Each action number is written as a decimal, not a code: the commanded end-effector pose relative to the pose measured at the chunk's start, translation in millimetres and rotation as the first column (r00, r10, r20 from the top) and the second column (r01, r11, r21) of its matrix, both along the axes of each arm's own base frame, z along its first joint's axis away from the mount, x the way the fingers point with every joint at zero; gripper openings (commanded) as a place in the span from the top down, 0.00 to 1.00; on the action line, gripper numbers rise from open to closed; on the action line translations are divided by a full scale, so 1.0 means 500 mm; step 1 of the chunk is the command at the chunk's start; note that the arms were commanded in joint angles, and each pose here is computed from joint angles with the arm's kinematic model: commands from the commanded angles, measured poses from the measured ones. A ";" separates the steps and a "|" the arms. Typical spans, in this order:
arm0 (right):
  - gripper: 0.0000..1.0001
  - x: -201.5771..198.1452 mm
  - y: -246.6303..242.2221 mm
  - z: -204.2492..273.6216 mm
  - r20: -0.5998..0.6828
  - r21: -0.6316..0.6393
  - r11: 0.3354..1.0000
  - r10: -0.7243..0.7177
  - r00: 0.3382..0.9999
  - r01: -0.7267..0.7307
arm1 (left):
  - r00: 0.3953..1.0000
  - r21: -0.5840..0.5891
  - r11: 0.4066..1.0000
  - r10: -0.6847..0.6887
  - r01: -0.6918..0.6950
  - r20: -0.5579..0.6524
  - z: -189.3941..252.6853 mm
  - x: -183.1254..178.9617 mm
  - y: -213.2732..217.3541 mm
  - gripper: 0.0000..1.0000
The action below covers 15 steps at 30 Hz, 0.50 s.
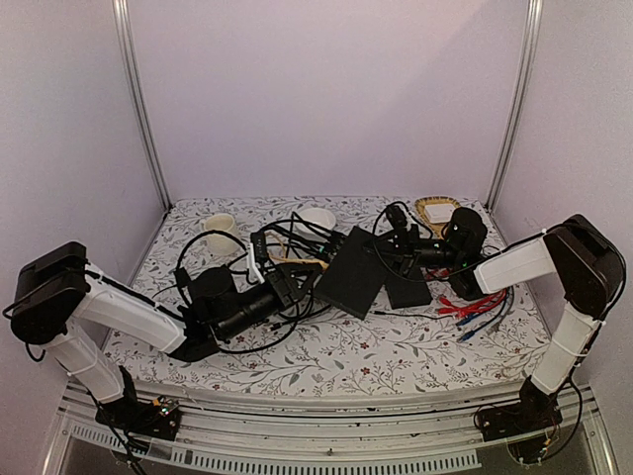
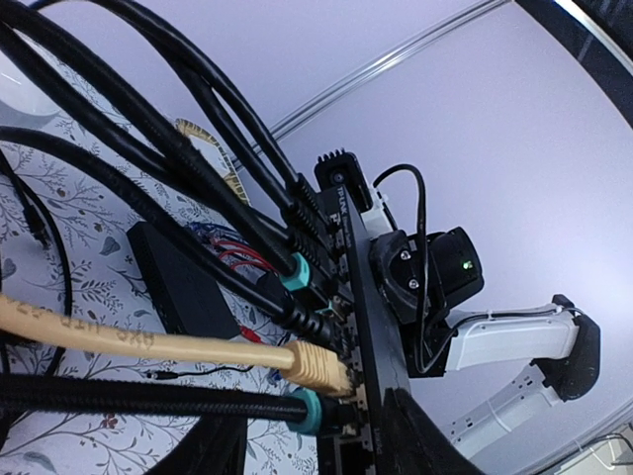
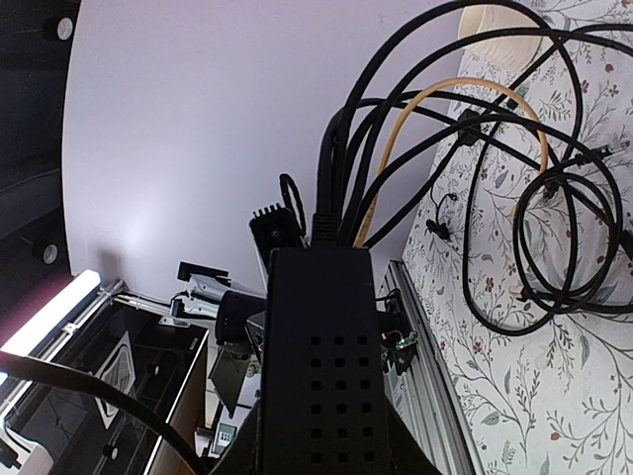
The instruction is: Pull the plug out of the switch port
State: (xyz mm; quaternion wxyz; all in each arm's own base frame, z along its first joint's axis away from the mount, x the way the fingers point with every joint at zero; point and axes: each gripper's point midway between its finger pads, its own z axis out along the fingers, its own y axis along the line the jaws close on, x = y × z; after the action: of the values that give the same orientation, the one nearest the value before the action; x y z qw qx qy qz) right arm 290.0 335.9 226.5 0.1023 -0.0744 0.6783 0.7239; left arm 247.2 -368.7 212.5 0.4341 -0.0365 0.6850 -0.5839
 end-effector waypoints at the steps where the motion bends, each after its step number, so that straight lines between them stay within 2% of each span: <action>1: 0.98 -0.012 -0.003 0.096 0.154 0.103 0.995 -0.017 0.988 0.001 | 0.999 -0.006 1.000 -0.025 0.025 0.032 0.026 -0.012 -0.014 0.52; 15: 0.98 -0.010 0.000 0.098 0.158 0.106 0.994 -0.013 0.987 -0.004 | 0.999 0.011 1.000 -0.024 0.024 0.029 0.025 -0.007 -0.024 0.58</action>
State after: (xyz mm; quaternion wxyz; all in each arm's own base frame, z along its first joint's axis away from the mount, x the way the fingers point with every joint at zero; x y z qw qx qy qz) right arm 290.6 336.1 226.6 0.1024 -0.0719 0.6783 0.7241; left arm 247.8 -373.2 216.7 0.4362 -0.0310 0.6851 -0.5825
